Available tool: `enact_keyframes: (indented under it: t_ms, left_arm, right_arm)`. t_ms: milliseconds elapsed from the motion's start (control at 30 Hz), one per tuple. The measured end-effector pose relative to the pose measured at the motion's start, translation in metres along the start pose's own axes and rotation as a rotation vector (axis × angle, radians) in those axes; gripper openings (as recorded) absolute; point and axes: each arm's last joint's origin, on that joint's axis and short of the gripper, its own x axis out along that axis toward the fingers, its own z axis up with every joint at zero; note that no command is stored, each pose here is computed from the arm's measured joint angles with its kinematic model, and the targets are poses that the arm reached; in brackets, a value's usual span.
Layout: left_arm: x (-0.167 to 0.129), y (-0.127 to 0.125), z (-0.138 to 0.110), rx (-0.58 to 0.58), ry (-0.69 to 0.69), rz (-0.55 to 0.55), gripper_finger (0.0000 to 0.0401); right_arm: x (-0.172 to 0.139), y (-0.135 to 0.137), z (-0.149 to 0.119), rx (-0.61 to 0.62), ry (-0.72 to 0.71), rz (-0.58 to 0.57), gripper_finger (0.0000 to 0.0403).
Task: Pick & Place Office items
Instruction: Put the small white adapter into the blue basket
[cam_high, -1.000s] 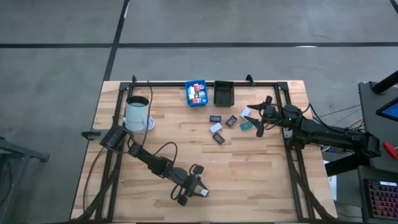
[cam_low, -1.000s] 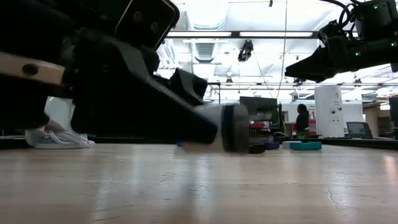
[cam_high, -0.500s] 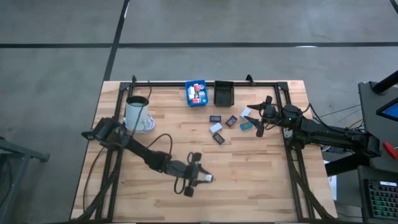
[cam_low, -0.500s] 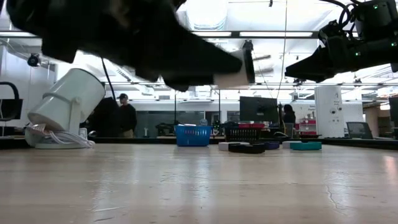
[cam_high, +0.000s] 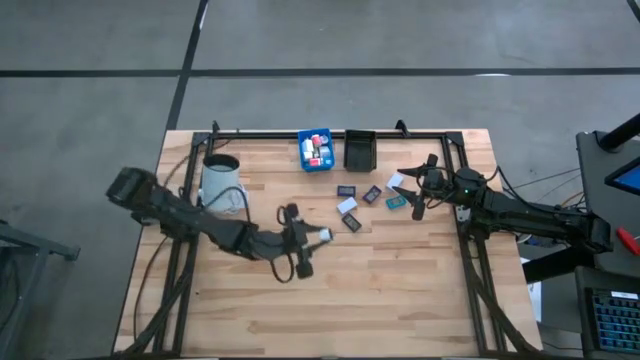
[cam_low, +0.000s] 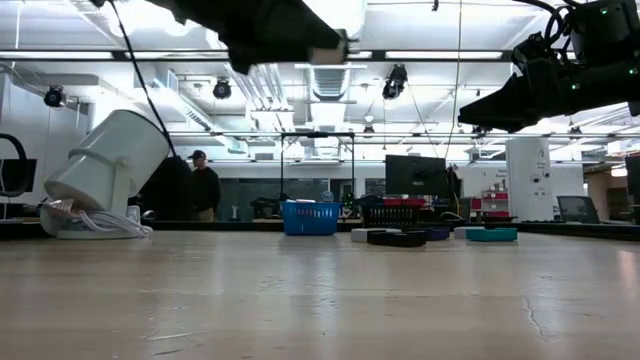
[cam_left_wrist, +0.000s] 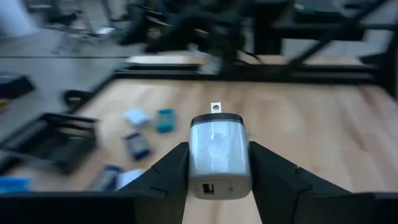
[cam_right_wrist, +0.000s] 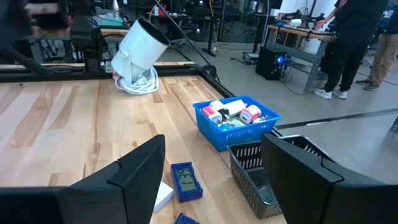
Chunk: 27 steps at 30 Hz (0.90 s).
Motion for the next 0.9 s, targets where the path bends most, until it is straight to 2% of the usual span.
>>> enact_keyframes:
  t_ms: [200,333,633,900]
  left_arm:
    - [-0.01,0.031,0.016,-0.01,0.011,0.138,0.0152]
    - [-0.007,0.058,0.02,-0.047,0.035,0.219,0.015]
    - [0.012,0.12,0.015,-0.16,0.088,0.402,0.0152]
    - [0.023,0.172,0.004,-0.231,0.149,0.477,0.015]
  right_arm:
    - [0.0,0.0,0.0,0.0,0.0,0.001,0.0256]
    - [0.0,0.0,0.0,0.0,0.0,0.0,0.0256]
    - [0.0,0.0,0.0,0.0,-0.001,0.0,0.0256]
    - [0.0,0.0,0.0,0.0,-0.001,0.0,0.0256]
